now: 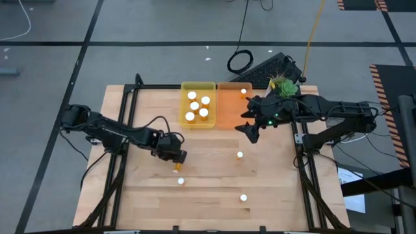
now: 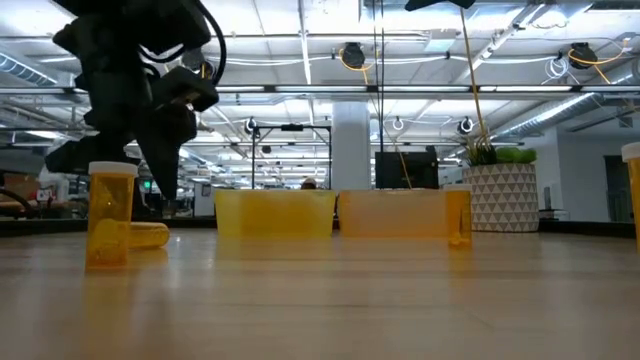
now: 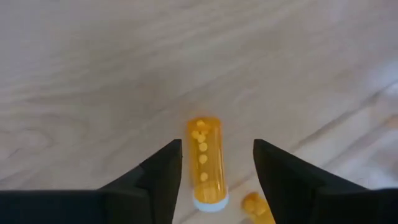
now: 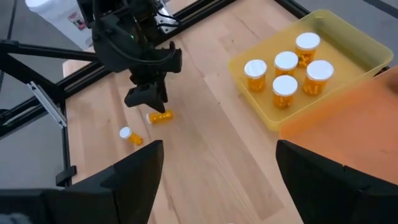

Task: Pick and place medicine bottles into bin by pill shape (circle, oval)
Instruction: Put the small orange tablet bottle into the orange bin

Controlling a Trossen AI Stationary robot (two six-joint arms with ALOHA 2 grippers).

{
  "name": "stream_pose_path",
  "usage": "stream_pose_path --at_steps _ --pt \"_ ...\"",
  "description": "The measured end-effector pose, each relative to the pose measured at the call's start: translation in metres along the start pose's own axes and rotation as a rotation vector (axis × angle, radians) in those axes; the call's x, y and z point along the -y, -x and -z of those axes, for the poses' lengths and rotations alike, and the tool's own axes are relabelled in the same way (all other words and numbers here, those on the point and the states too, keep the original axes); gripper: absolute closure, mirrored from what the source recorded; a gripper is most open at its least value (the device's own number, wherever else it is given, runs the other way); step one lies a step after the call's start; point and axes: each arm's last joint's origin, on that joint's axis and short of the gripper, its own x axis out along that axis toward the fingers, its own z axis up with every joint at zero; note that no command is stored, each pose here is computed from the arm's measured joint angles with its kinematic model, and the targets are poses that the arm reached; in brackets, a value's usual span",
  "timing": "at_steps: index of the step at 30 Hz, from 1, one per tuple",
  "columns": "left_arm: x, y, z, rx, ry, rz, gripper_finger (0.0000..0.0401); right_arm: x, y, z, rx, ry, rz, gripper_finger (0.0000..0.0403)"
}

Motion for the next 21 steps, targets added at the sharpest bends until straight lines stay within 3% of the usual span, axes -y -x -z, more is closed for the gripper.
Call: stream_pose_path --at_steps 7,21 --pt "0.001 -0.014 -0.007 -0.003 0.017 -0.008 0.0199 0.005 -0.001 -0.003 0.01 0.012 0.017 0.0101" --pt "0.002 -0.033 0.006 -0.018 -0.096 -0.051 0.0221 0.015 -0.002 -0.009 0.014 0.05 0.028 0.0101"
